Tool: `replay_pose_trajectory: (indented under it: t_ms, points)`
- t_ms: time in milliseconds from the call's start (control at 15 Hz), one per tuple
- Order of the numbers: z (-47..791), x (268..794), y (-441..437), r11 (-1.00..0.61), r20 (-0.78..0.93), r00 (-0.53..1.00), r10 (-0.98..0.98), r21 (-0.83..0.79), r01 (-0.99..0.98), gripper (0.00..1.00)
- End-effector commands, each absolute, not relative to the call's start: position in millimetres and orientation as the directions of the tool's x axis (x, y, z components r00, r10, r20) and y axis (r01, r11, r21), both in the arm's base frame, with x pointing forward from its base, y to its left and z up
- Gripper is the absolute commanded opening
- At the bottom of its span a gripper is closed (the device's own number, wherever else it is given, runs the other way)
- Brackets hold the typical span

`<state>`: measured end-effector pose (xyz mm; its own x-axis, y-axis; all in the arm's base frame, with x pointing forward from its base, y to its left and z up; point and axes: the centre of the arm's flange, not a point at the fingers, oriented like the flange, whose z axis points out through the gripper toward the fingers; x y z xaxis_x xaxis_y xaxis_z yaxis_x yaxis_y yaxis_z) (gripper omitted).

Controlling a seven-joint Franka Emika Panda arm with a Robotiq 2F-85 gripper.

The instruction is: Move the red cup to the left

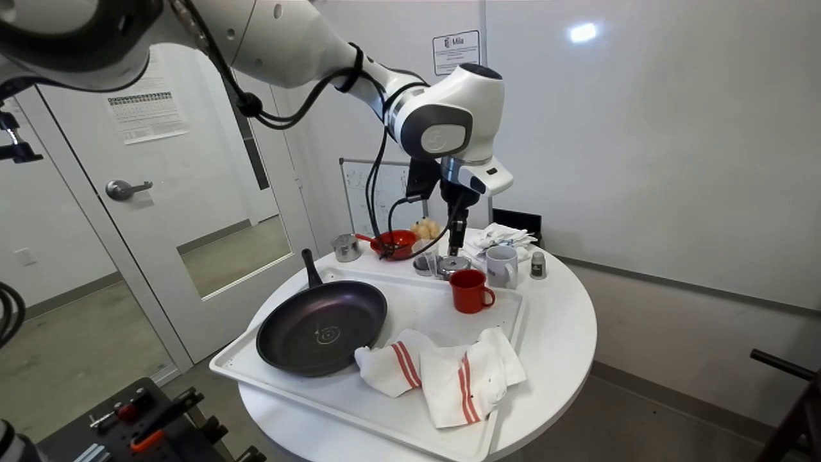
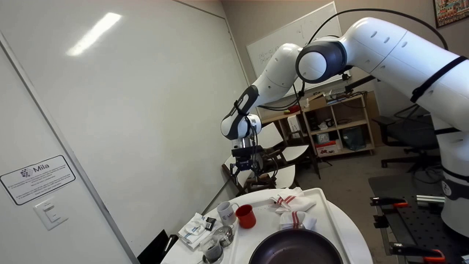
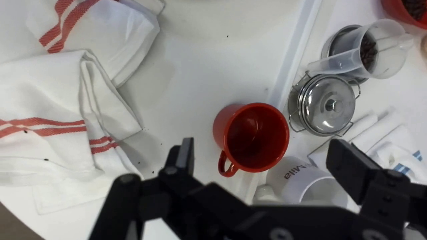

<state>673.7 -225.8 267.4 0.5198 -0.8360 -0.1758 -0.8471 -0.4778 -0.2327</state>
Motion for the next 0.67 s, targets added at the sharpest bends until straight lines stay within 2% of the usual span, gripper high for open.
replay_pose_trajectory:
  t_ms: [0, 133, 200, 600]
  points:
    - [259, 689, -243, -0.365, -0.185, 0.407, -0.895, -0.223, -0.904, 1.00]
    - [256, 690, -245, -0.319, -0.184, 0.362, -0.914, -0.225, -0.921, 1.00]
    - [256, 676, -242, -0.374, -0.182, 0.412, -0.893, -0.213, -0.903, 1.00]
    - [254, 676, -242, -0.371, -0.184, 0.409, -0.894, -0.209, -0.905, 1.00]
